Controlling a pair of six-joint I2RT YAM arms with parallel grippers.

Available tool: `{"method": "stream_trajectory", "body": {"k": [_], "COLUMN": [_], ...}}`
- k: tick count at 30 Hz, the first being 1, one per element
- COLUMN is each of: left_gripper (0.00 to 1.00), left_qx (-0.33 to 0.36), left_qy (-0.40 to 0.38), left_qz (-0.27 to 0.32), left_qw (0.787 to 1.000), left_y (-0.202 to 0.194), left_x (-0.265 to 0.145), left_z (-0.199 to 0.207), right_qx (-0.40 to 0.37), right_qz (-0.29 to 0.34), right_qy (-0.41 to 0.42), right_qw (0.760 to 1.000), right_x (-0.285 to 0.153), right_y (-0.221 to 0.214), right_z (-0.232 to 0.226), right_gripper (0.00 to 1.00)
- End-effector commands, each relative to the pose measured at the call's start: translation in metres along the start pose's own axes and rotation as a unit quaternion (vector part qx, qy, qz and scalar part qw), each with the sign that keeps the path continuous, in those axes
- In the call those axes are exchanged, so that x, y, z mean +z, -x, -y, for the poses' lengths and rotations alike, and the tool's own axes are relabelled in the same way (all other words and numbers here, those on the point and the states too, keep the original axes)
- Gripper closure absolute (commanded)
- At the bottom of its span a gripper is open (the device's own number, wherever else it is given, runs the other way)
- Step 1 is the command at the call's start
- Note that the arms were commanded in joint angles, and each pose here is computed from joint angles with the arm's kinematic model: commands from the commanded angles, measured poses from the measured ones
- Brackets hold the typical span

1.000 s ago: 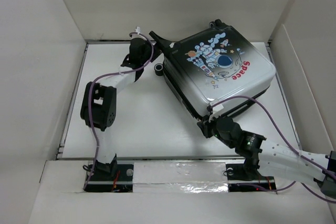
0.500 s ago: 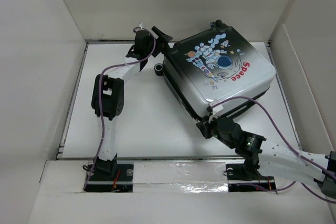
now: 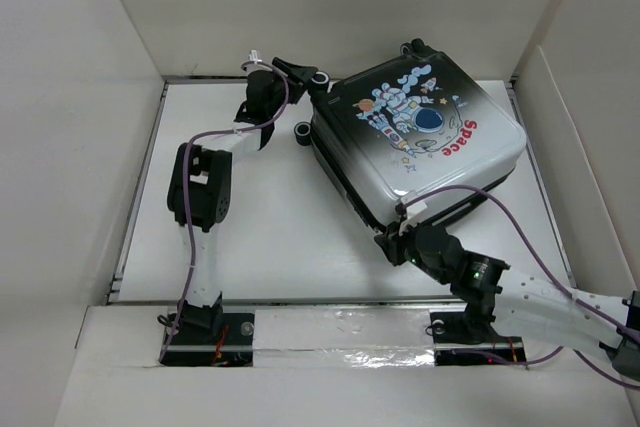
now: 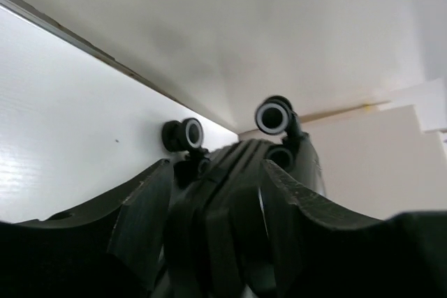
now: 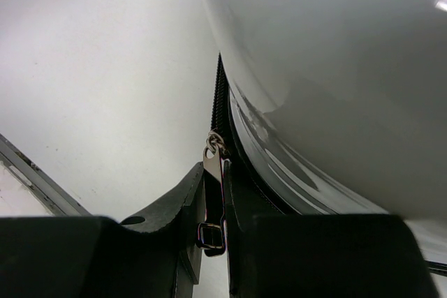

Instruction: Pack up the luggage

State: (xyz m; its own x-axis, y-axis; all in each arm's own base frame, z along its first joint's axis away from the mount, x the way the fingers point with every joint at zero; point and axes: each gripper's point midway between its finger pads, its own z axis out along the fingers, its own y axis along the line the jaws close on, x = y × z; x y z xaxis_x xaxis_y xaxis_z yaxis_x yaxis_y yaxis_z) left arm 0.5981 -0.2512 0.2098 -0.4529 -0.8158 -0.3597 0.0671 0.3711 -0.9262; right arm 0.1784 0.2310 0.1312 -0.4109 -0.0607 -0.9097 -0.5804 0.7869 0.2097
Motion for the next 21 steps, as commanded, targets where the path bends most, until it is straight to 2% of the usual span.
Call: {"method": "stream_trajectory", "body": {"k": [1, 6, 10, 12, 14, 17, 21], "left_gripper": [1.0, 1.0, 1.0, 0.67, 0.4, 0.34, 0.33], "left_qx": [-0.016, -0.003, 0.008, 0.009, 0.014, 0.031, 0.046], "left_qy": [-0.052, -0.055, -0.031, -0.022, -0.013, 0.001, 0.021], "left_qz": [-0.045, -0.047, -0.089, -0.093, -0.099, -0.099, -0.097], "left_qw": [0.998, 0.997, 0.996, 0.995, 0.995, 0.995, 0.994], "left_y": [-0.023, -0.027, -0.046, -0.045, -0.044, -0.039, -0.038], "left_x": [-0.038, -0.059, -0.052, -0.047, -0.041, -0.034, -0.029], "left_z": [0.022, 0.012, -0.003, -0.004, -0.003, 0.001, 0.0], "right_qx": [0.03, 0.024, 0.018, 0.019, 0.019, 0.019, 0.022], "right_qz": [0.075, 0.08, 0.076, 0.075, 0.072, 0.076, 0.082], "right_qy": [0.068, 0.059, 0.064, 0.065, 0.064, 0.064, 0.062], "right_qw": [0.994, 0.995, 0.995, 0.995, 0.995, 0.995, 0.994], "right_x": [-0.009, -0.01, -0.011, -0.012, -0.012, -0.013, -0.013], "right_y": [0.052, 0.057, 0.057, 0.057, 0.054, 0.054, 0.058], "right_z": [-0.032, -0.02, -0.019, -0.019, -0.019, -0.018, -0.016], "right_gripper": [1.0, 1.0, 1.0, 1.0, 1.0, 1.0, 1.0]}}
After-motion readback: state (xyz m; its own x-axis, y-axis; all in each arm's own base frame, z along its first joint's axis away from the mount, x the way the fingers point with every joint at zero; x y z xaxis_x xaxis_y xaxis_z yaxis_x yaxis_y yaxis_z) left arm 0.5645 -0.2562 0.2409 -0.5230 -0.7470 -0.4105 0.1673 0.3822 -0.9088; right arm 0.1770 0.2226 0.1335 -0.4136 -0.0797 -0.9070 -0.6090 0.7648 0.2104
